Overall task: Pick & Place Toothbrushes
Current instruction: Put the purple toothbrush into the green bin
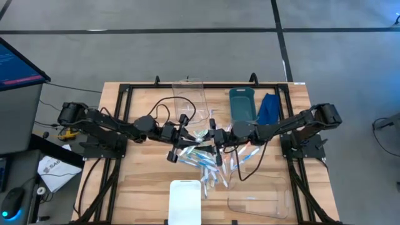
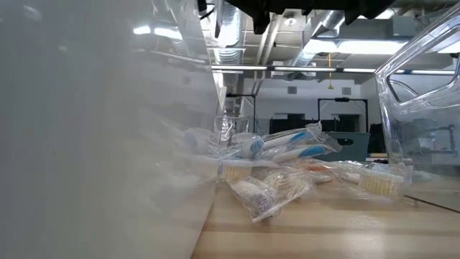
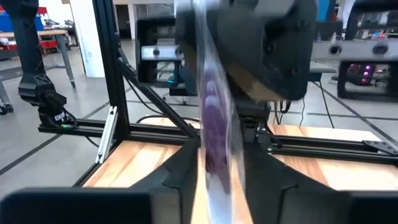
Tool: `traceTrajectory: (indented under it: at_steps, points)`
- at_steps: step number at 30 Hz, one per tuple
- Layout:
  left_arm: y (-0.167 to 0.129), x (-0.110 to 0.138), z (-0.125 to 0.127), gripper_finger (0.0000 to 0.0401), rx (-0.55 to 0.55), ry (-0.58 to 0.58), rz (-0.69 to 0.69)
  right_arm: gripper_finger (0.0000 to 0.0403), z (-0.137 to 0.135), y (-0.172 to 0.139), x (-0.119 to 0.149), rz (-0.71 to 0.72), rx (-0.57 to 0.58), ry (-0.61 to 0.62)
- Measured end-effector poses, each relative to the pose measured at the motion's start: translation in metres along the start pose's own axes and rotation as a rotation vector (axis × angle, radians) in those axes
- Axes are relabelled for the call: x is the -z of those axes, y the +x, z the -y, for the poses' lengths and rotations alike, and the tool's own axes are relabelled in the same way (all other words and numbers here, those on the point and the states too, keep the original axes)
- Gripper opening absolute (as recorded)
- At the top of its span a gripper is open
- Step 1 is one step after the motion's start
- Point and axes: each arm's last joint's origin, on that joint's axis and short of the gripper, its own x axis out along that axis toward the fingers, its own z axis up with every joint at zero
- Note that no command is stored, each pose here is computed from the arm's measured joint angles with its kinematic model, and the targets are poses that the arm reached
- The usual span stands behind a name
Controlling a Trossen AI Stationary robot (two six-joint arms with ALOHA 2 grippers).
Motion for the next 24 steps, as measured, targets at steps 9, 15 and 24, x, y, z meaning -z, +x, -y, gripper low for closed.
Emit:
traceTrajectory:
  at_steps: [9,15,24]
  points:
    - [-0.0001,0.0008,0.0002,0.0012,0.003,-0.004,-0.008,0.0031,-0.0004,-0.0002,0.0013,-0.016,-0.006,-0.011]
    - [-0.0001,0.0008,0.0000,0.0025,-0.001,0.001,-0.007,0.0053,-0.0002,-0.0002,0.0015,-0.018,-0.003,-0.008]
    - [-0.0002,0.0031,-0.0022,0.0048,-0.093,0.006,-0.035,0.0015,0.0008,-0.0002,0.0037,-0.040,0.003,-0.007]
